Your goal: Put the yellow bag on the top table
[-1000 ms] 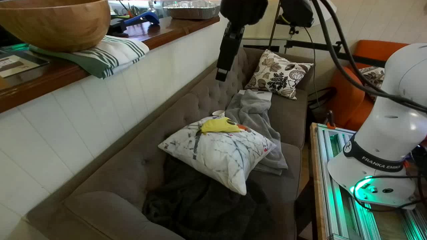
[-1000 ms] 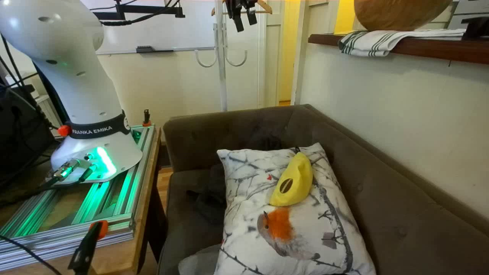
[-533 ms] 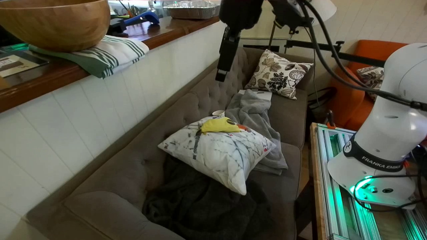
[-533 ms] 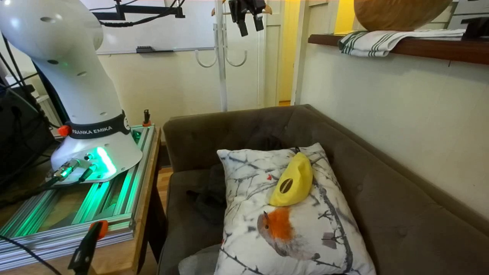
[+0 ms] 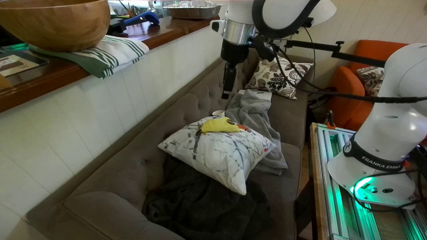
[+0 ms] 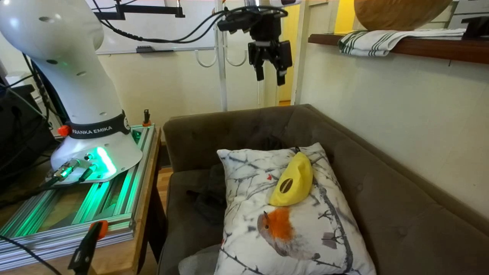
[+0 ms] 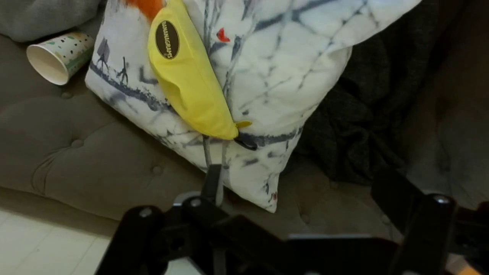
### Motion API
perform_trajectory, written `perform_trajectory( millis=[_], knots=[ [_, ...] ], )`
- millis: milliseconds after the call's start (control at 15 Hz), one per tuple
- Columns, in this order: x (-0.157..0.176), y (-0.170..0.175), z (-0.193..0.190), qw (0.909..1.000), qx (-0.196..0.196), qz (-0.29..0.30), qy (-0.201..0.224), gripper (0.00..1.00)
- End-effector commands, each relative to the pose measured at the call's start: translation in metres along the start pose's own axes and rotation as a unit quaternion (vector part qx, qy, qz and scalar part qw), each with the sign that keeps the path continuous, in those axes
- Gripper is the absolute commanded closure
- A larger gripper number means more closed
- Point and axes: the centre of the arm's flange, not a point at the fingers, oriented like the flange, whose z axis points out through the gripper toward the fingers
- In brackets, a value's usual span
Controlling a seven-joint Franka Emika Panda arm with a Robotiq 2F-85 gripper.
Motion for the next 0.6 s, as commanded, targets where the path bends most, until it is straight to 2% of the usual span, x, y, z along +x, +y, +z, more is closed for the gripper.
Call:
perform_trajectory(
  millis=[0, 133, 400, 533],
  knots=[
    [-0.004, 0.012, 0.018, 0.9999, 0.004, 0.006, -0.011, 0.00],
    [-0.007, 0.020, 0.036, 0.9996, 0.005, 0.011, -0.024, 0.00],
    [-0.001, 0.014, 0.024, 0.9999, 0.001, 0.003, -0.011, 0.00],
    [0.010, 0.031, 0.040, 0.9993, -0.034, 0.012, 0.002, 0.00]
  ],
)
